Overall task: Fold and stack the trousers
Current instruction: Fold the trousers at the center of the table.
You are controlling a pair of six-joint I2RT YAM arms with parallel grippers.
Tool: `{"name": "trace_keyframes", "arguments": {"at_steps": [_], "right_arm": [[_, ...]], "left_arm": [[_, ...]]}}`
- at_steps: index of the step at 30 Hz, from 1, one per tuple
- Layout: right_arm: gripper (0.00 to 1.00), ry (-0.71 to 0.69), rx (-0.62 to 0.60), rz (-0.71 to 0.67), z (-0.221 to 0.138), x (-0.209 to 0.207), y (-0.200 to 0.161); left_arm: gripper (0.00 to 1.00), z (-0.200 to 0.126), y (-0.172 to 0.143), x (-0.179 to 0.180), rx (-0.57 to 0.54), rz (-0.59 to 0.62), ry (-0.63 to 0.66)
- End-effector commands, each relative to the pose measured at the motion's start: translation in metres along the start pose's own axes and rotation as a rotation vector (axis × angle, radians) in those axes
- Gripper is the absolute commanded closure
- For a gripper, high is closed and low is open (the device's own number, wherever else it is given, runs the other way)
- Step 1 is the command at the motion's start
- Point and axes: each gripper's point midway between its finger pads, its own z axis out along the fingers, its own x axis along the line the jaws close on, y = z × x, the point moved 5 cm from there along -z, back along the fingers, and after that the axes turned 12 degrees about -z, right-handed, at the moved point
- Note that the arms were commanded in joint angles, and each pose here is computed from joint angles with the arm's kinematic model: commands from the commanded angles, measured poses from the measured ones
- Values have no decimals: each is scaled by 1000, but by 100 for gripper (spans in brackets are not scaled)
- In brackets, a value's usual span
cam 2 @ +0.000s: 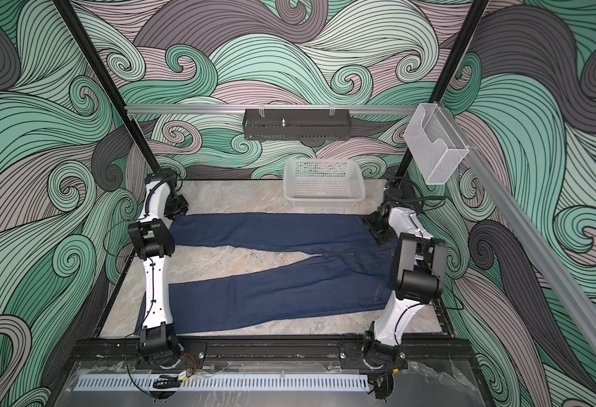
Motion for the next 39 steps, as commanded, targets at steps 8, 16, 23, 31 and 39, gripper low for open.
{"name": "trace_keyframes", "arguments": {"at_steps": [8, 16, 23, 31, 39], "right_arm": [[28, 19, -11, 16, -4, 0, 6], [26, -19, -78, 124, -12, 4, 47], [25, -198, -19, 207, 17, 6, 83], [26, -319, -105, 226, 33, 2, 111], [27, -424, -170, 192, 44, -6, 134]], "left_arm": [[94, 26, -23, 9, 92, 0, 112], [100, -37, 10, -9, -82, -93, -76], [100, -59, 15, -10, -109, -103, -138], [100, -52, 16, -12, -85, -95, -170], [100, -55, 18, -14, -92, -96, -196]]}}
